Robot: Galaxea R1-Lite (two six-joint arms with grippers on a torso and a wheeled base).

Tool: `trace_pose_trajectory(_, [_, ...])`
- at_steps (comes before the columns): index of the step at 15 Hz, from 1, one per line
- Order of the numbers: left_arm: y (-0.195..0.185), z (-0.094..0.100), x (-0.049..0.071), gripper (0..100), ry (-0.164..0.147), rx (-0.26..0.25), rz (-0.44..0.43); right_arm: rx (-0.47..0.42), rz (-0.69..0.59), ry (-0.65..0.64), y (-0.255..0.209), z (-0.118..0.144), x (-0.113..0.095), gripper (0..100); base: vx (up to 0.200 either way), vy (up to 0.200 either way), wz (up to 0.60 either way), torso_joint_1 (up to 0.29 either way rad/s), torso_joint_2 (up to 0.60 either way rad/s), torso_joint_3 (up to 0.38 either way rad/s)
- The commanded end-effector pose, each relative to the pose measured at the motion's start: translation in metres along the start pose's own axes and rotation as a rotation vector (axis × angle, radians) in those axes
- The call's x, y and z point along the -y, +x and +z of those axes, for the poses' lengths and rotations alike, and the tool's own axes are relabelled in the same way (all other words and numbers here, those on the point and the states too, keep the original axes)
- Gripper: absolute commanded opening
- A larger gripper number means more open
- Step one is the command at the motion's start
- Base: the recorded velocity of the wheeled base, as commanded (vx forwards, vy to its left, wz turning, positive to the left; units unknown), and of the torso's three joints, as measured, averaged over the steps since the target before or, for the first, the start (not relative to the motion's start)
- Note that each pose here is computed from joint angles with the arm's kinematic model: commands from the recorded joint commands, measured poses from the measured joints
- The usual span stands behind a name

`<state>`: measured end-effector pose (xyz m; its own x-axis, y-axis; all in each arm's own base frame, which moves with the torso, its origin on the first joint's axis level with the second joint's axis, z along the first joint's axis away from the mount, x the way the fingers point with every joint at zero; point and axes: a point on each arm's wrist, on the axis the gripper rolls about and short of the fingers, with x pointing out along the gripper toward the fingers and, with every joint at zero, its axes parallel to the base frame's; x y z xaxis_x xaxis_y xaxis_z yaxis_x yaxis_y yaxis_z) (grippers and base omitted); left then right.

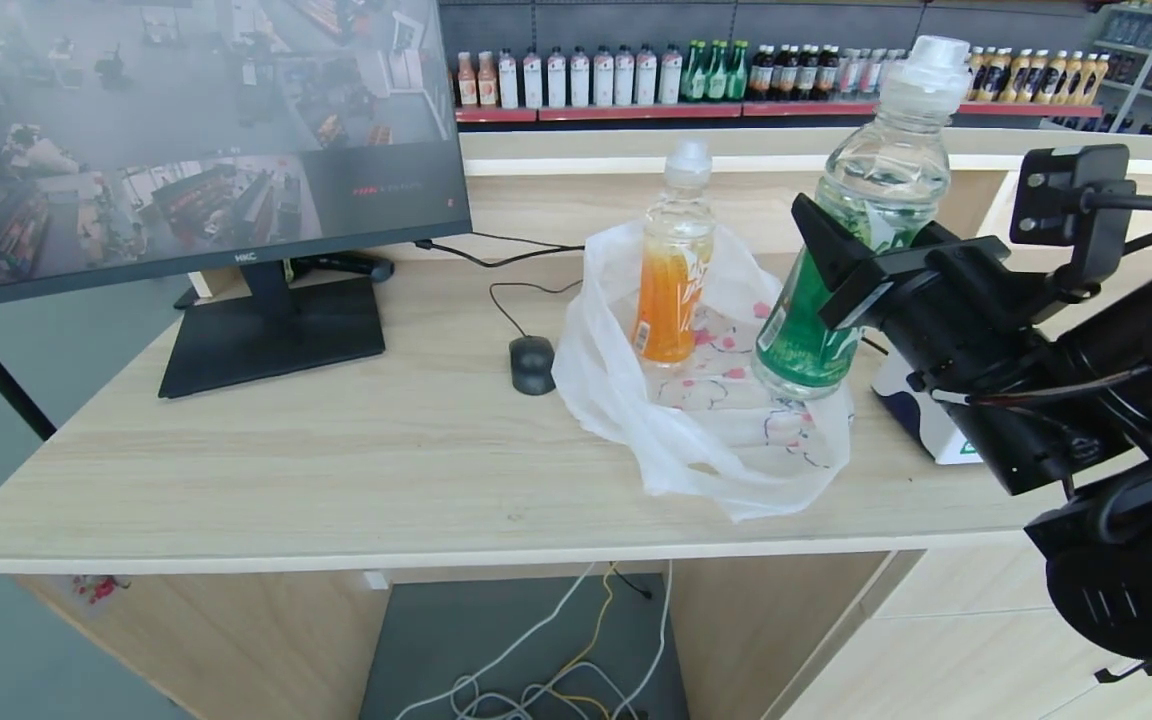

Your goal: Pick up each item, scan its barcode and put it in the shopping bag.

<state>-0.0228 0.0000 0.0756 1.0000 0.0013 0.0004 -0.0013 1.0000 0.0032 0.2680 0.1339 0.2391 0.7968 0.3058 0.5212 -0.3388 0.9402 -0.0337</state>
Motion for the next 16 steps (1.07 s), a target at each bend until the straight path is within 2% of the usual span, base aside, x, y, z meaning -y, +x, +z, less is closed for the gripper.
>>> trace_pose_trajectory(1, [0.000,0.000,0.000,100,0.000,0.001,0.000,0.040,-0.021,-0.010,0.017,-0.002,0.004,0,0.000,0.000,0.00,0.000,0.00,0.000])
trace_pose_trajectory(3, [0.000,0.000,0.000,100,0.000,0.001,0.000,0.049,-0.047,-0.072,0.030,-0.013,0.012,0,0.000,0.000,0.00,0.000,0.00,0.000])
trace_pose_trajectory(8, [0.000,0.000,0.000,100,0.000,0.001,0.000,0.070,-0.013,-0.109,0.052,-0.033,0.011,0,0.000,0.000,0.00,0.000,0.00,0.000])
trace_pose_trajectory(15, [0.000,0.000,0.000,100,0.000,0.001,0.000,0.037,0.007,-0.116,0.061,-0.062,0.009,0,0.000,0.000,0.00,0.000,0.00,0.000])
trace_pose_trajectory(16, [0.000,0.000,0.000,100,0.000,0.001,0.000,0.034,-0.010,-0.125,0.062,-0.064,0.019,0,0.000,0.000,0.00,0.000,0.00,0.000])
